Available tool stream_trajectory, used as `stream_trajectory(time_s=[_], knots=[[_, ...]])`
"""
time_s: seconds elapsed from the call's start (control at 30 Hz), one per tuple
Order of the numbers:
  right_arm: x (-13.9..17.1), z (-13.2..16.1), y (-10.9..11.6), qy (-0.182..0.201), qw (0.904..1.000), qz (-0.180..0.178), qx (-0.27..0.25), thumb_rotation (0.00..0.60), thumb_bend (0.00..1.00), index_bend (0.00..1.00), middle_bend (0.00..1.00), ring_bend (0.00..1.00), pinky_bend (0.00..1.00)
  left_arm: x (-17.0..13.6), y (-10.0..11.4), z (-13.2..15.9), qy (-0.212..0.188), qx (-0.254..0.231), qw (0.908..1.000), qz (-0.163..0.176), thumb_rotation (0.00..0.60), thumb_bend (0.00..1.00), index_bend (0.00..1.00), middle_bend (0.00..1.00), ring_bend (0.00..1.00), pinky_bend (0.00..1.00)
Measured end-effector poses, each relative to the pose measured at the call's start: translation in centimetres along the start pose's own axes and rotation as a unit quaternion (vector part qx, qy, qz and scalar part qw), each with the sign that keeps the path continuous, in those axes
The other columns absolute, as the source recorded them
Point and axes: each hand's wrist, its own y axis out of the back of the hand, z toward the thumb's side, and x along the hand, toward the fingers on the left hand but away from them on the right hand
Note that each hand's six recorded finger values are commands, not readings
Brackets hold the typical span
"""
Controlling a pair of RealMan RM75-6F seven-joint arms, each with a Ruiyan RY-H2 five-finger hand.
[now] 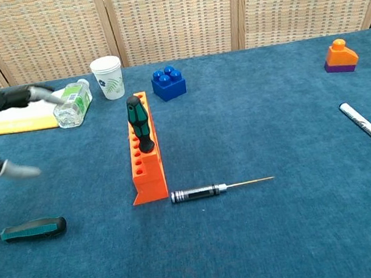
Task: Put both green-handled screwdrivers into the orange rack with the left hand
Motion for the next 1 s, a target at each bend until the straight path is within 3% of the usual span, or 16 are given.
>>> stream_trajectory(time_s=[0.23, 0.5, 1.0], knots=[[0.0, 0.1, 0.0, 0.001, 1.0, 0.0, 0.0, 0.6, 0.0, 0.01, 0.0, 0.0, 0.0, -3.1, -1.9, -2.6, 0.064, 0.085, 0.994, -0.026, 0.6, 0.0, 0.21, 0.0, 0.0, 0.0], [0.0, 0.0, 0.0, -0.001, 1.0, 0.001, -0.001, 0.6, 0.0, 0.01, 0.0, 0.0, 0.0, -3.3, -5.3, -3.6, 0.084, 0.081, 0.9916, -0.057, 0.6, 0.02, 0.29, 0.0, 0.0, 0.0], [-0.1, -0.1, 0.0, -0.001, 1.0, 0.002, -0.002, 0.6, 0.0, 0.01, 0.0, 0.0, 0.0, -2.3, -7.8, -3.8, 0.101, 0.08, 0.9894, -0.066, 0.6, 0.21, 0.37, 0.0, 0.0, 0.0]])
